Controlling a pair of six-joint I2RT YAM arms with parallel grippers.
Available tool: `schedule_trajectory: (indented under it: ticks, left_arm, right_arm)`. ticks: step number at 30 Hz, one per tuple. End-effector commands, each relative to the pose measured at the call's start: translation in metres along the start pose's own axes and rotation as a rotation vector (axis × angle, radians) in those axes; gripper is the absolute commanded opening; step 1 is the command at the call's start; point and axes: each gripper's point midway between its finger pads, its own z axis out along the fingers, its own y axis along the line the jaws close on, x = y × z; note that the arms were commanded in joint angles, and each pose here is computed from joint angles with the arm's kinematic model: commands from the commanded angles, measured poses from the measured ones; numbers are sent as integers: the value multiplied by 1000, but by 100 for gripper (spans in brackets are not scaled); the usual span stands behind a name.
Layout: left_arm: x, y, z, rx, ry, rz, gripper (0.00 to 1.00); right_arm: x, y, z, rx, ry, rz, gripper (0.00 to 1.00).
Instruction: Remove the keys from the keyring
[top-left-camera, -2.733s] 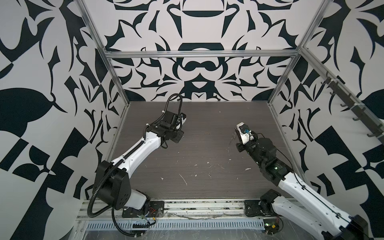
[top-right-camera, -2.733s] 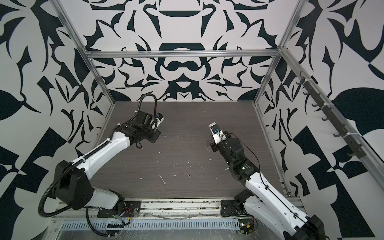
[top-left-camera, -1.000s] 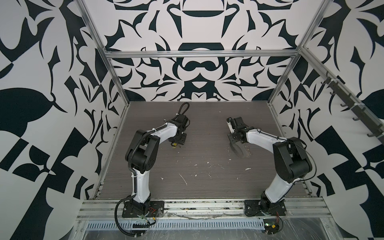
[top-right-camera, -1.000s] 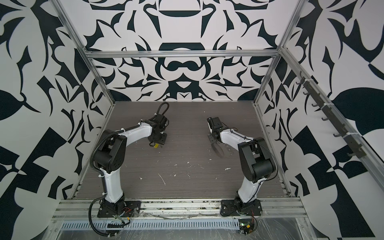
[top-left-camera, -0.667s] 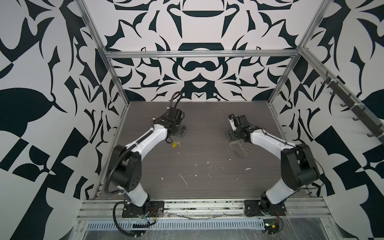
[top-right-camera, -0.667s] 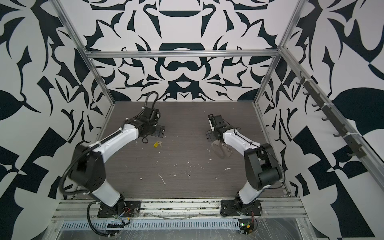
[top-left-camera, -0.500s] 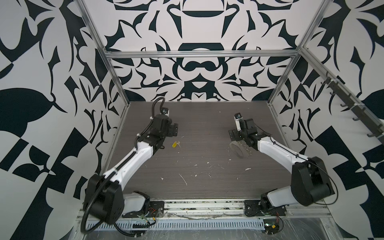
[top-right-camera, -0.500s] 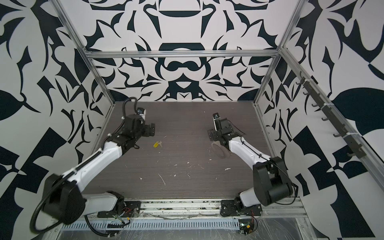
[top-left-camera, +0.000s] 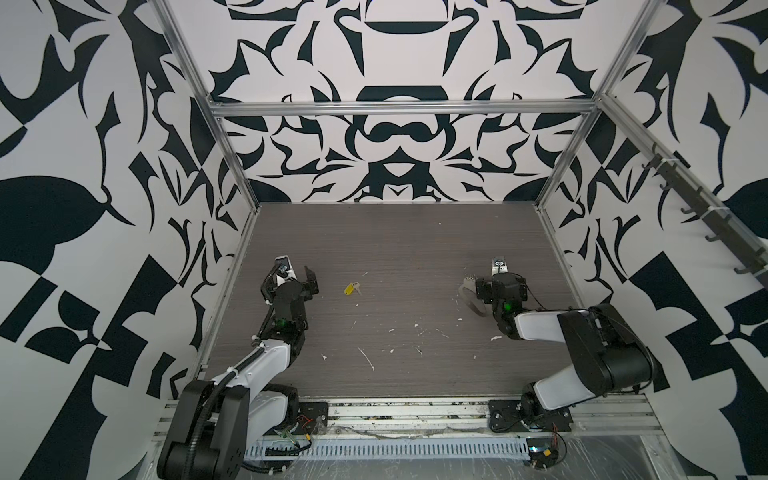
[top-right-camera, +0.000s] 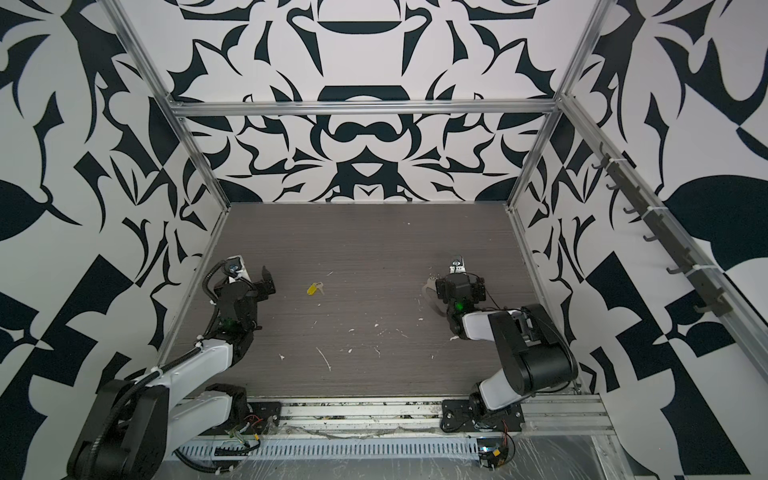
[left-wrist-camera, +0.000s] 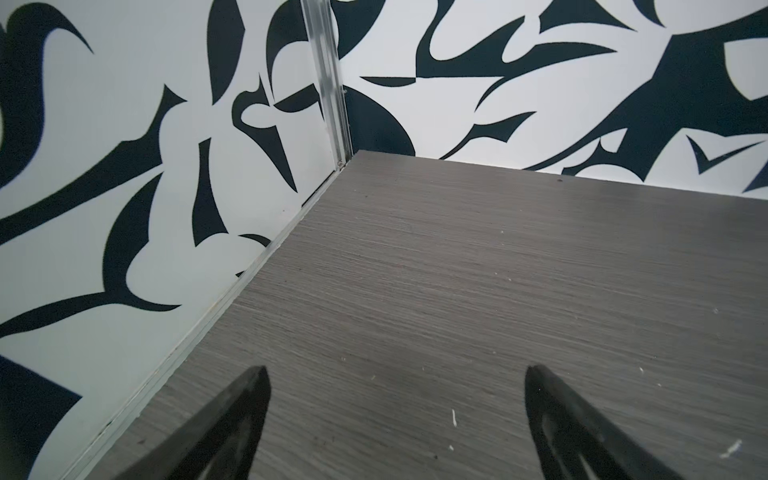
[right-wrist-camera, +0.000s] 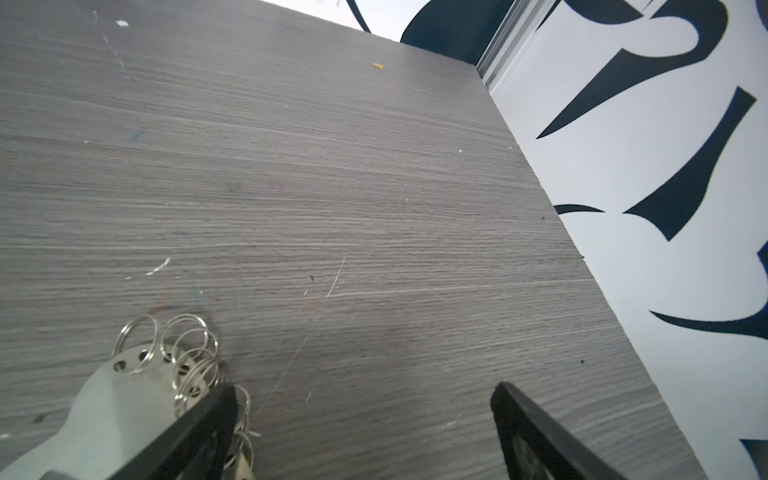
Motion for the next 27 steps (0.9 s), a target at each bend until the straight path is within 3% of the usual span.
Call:
schedule_trajectory:
  ticks: [1, 4, 7, 10, 13, 17, 19, 27]
  left_arm:
    - [0, 6, 5, -27, -45, -2, 99]
    - [11, 9, 11, -30, -76, -4, 99]
    - [11, -1, 18, 16, -123, 50, 99]
    - [27, -10, 34, 57, -84, 84, 99]
    - [36, -4, 34, 57, -44, 43, 99]
    - [38, 7, 55, -14, -4, 35, 99]
    - [44, 16, 61, -37, 86, -10, 99]
    - [41, 20, 64, -33, 64, -37, 99]
  right_arm:
    - [-37, -10, -12, -11, -215, 122, 99]
    - [-29, -10, -17, -23, -289, 116, 100]
    - [-28, -7, -10, -32, -221, 113, 100]
    - [-30, -3, -3, -37, -197, 94, 100]
    - [-29, -3, -2, -41, -186, 92, 100]
    - [-29, -5, -2, -29, -183, 97, 100]
    - [-28, -5, -2, -27, -181, 97, 100]
    - [-29, -5, -1, -29, -180, 97, 100]
